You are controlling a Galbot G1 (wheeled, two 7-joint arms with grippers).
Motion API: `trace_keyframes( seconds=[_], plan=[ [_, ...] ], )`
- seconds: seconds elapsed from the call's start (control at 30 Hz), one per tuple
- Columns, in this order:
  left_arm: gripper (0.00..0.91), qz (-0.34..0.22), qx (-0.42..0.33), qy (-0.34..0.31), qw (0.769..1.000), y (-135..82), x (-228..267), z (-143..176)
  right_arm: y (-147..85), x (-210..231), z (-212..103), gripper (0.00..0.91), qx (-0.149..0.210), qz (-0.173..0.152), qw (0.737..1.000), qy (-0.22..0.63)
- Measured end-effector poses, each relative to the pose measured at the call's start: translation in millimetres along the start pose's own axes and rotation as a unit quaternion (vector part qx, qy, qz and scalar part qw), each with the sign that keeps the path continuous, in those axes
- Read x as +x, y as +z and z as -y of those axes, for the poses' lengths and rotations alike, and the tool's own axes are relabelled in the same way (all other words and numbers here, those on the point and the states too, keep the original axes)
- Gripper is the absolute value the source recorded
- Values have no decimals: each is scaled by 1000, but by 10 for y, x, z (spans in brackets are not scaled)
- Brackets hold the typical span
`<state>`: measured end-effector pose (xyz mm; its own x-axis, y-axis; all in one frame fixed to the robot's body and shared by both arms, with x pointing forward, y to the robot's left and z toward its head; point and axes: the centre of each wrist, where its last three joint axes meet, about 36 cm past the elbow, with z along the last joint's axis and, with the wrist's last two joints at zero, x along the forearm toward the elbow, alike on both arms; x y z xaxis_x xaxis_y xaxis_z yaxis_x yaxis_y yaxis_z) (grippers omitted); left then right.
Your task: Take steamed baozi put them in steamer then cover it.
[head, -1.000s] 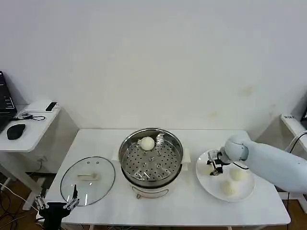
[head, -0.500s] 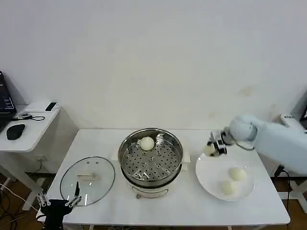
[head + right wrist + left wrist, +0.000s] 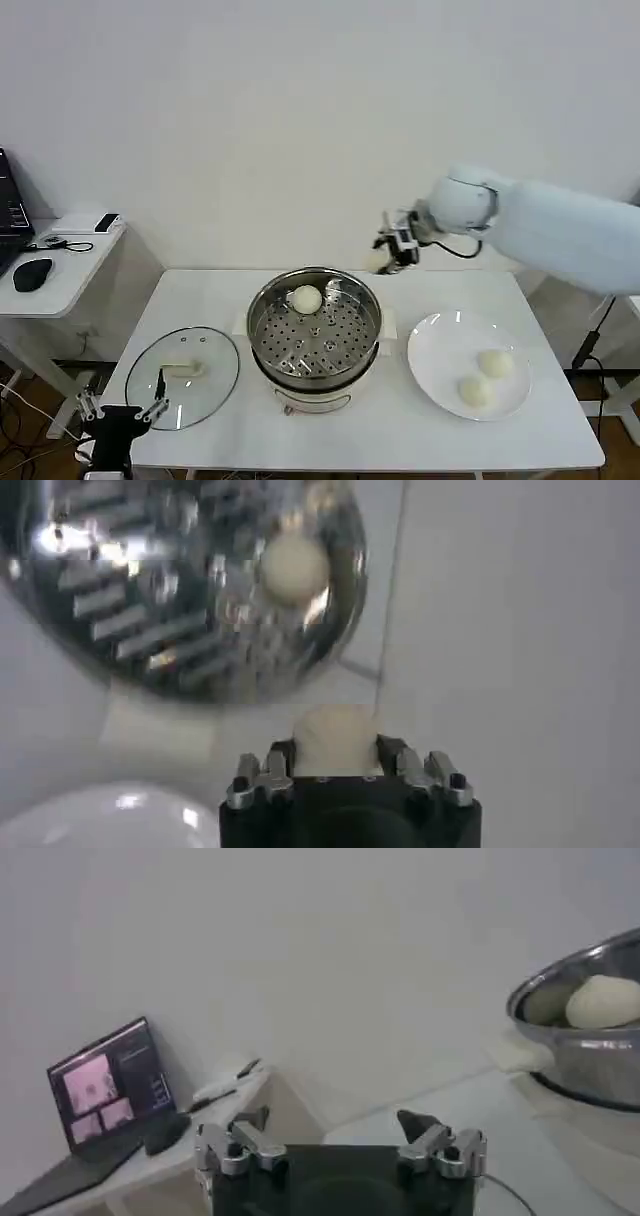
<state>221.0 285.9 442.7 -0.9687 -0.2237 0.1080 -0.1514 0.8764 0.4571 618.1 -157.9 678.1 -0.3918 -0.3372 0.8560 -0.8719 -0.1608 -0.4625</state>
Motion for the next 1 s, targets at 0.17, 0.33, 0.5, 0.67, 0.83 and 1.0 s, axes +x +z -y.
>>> trace_keyframes(
  seconds=[0.17, 0.33, 0.5, 0.67, 0.83, 1.0],
  plan=[
    [907, 2, -3, -6, 1000, -16, 18, -39, -479, -248, -38, 564, -14, 21, 999, -27],
    [907, 4, -2, -10, 1000, -25, 19, -42, -870, -517, -137, 564, -32, 31, 997, -59],
    [907, 2, -2, -10, 1000, -8, 24, -22, -1166, -758, -217, 564, -45, 34, 995, -80],
    [907, 2, -3, -11, 1000, 0, 19, -30, -1350, -1014, -314, 564, -54, 28, 993, -100],
    [907, 2, -3, -12, 1000, 4, 15, -34, -1474, -1221, -378, 564, -59, 21, 992, -111],
    [907, 4, -1, -12, 1000, -2, 13, -23, -1524, -1357, -405, 655, -67, 16, 991, -113]
  ],
)
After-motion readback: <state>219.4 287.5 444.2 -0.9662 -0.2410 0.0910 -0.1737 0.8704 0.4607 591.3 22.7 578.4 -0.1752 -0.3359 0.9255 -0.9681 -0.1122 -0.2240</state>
